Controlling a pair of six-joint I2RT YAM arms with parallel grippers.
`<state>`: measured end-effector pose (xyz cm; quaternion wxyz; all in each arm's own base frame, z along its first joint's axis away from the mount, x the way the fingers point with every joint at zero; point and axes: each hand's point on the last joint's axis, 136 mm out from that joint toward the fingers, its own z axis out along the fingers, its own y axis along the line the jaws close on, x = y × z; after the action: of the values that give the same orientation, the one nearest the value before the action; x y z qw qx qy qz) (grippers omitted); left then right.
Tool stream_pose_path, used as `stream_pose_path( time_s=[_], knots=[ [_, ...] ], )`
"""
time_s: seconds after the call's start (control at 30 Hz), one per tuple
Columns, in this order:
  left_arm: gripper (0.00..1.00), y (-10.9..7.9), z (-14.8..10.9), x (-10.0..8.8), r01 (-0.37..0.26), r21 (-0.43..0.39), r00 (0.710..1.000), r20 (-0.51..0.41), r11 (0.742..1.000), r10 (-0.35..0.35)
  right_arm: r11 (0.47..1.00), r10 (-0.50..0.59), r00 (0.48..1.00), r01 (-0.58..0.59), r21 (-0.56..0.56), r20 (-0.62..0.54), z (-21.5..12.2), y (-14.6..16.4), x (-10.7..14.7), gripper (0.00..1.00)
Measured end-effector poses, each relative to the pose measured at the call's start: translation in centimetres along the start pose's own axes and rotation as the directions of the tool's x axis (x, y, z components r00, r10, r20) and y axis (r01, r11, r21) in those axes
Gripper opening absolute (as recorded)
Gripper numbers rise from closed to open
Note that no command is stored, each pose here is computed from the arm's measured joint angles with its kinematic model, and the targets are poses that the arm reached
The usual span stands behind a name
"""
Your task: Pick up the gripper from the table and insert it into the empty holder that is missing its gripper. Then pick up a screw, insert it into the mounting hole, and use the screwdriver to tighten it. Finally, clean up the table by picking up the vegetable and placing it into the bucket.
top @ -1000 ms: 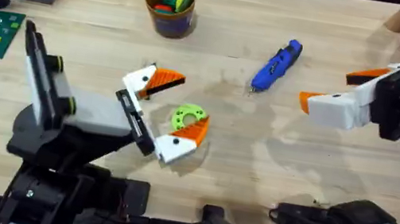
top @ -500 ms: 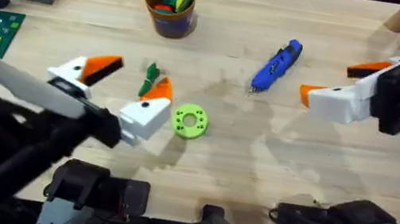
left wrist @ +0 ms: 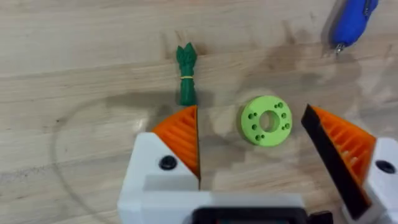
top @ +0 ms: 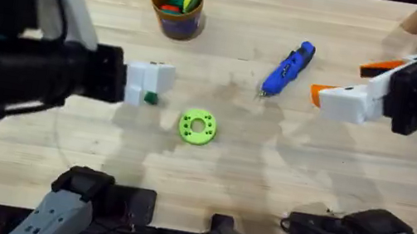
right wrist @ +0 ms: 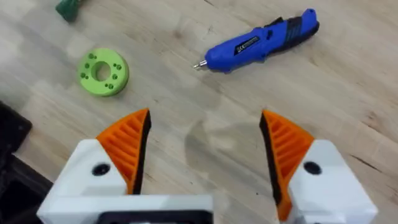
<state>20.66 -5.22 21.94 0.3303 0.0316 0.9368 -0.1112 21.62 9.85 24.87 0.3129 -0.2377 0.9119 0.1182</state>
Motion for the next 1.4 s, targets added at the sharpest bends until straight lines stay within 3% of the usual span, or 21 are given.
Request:
stream_pose_path(
  time_s=[0.13,0.23,0.33,0.5,0.73,1.07,1.13,1.17,1.3,1.33,1.4],
  knots=[
    [0.986,0.6,1.4,0.4,0.010,-0.030,0.997,-0.073,1.000,-0.012,1.000,0.006,1.000,-0.006,-0.004,-0.028,0.7,-0.2,0.1,0.974],
    [0.986,1.7,2.3,1.8,0.016,-0.087,0.984,-0.173,0.996,-0.031,1.000,0.008,0.999,-0.008,-0.006,-0.039,1.0,-0.2,0.1,0.974],
    [0.986,2.7,3.5,3.9,0.028,-0.145,0.947,-0.314,0.989,-0.073,1.000,0.009,0.999,-0.009,-0.006,-0.040,1.0,-0.2,0.1,0.974],
    [0.986,4.0,7.7,5.1,0.026,-0.200,0.872,-0.475,0.979,-0.120,1.000,0.009,0.999,-0.009,-0.006,-0.040,1.1,-0.2,0.1,0.974],
    [0.986,4.9,13.8,4.8,0.023,-0.205,0.847,-0.516,0.978,-0.128,1.000,0.009,0.999,-0.009,-0.007,-0.041,1.1,-0.2,0.2,0.974],
    [0.990,5.6,17.8,5.6,-0.051,-0.168,0.823,-0.566,0.984,-0.053,1.000,0.009,0.999,-0.009,-0.007,-0.041,1.1,-0.2,0.2,0.974],
    [0.914,5.9,18.2,5.8,-0.065,-0.172,0.816,-0.576,0.983,-0.046,1.000,0.009,0.999,-0.009,-0.007,-0.042,1.1,-0.2,0.2,0.974],
    [0.828,6.0,18.4,5.9,-0.070,-0.175,0.814,-0.579,0.982,-0.045,1.000,0.009,0.999,-0.009,-0.007,-0.042,1.1,-0.2,0.2,0.974],
    [0.208,6.0,18.5,5.8,-0.078,-0.168,0.816,-0.577,0.983,-0.033,1.000,0.009,0.999,-0.009,-0.007,-0.042,1.1,-0.2,0.2,0.974],
    [0.091,6.1,18.5,5.7,-0.081,-0.169,0.817,-0.576,0.982,-0.032,1.000,0.009,0.999,-0.009,-0.007,-0.042,1.1,-0.2,0.2,0.974],
    [0.017,6.2,18.6,5.6,-0.089,-0.171,0.819,-0.573,0.981,-0.026,1.000,0.009,0.999,-0.009,-0.007,-0.042,1.1,-0.2,0.2,0.974]
  ],
)
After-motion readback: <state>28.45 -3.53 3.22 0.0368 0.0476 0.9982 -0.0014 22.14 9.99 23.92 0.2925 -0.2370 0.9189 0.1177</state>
